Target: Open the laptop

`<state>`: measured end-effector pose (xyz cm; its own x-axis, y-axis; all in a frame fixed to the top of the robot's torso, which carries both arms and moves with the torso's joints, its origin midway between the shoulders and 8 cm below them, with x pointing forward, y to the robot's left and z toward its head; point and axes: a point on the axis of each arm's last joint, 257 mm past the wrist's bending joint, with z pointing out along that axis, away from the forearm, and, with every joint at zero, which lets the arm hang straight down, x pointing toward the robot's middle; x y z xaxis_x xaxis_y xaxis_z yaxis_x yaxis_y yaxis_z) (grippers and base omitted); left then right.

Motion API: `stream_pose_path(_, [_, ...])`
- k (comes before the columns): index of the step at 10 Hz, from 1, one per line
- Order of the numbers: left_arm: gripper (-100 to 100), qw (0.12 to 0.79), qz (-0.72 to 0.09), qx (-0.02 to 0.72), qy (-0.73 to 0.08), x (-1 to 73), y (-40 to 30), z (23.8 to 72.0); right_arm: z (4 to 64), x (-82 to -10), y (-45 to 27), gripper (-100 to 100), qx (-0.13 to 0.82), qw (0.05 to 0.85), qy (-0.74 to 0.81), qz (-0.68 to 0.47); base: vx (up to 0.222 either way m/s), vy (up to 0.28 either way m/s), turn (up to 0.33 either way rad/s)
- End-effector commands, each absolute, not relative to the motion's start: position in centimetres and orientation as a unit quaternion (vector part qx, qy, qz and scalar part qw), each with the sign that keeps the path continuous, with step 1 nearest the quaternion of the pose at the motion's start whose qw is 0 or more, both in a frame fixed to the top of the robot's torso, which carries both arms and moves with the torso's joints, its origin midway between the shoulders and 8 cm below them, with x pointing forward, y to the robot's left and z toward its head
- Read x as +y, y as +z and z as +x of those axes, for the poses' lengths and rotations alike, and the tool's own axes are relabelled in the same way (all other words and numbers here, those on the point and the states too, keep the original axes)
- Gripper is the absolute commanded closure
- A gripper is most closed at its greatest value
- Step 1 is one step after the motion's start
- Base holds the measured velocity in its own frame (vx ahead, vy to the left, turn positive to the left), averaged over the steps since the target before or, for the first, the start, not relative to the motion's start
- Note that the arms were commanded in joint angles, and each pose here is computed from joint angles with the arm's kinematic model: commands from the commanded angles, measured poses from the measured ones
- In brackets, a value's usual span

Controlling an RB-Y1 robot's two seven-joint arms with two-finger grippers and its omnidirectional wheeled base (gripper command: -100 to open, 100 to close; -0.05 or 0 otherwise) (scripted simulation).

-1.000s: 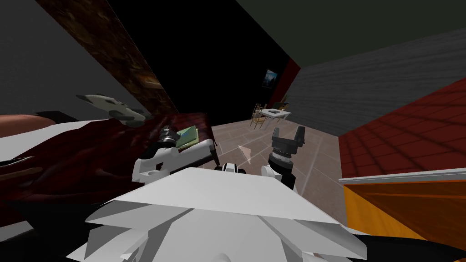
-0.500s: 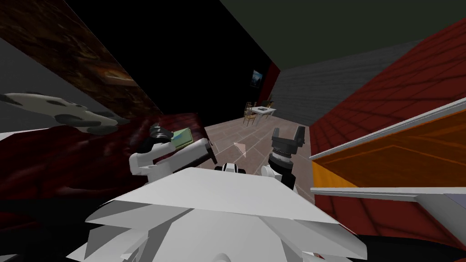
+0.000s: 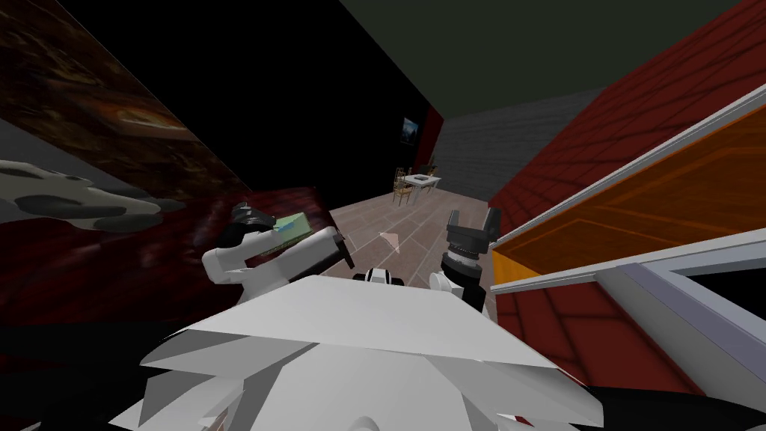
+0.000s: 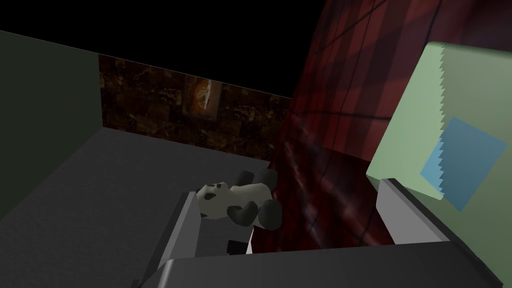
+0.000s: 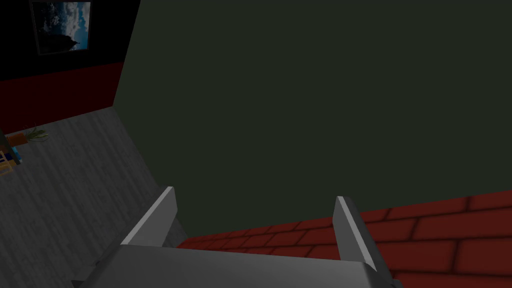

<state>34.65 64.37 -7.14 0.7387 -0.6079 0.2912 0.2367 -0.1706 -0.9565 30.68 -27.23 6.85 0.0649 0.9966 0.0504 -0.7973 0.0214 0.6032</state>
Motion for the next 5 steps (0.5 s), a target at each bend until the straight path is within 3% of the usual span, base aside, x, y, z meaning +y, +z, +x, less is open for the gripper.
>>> stream_pose_path(1, [0,0.63,-0.688,0.135,-0.335,64.37,-7.14,34.65,30.68,-27.23,6.85,0,0.2,0.686,0.654,0.249,-0.006,0.0,0.0])
stream_pose_path(5, [0,0.63,-0.688,0.135,-0.335,64.37,-7.14,34.65,30.68,-27.23,6.85,0,0.2,0.686,0.654,0.249,0.0,0.0,0.0])
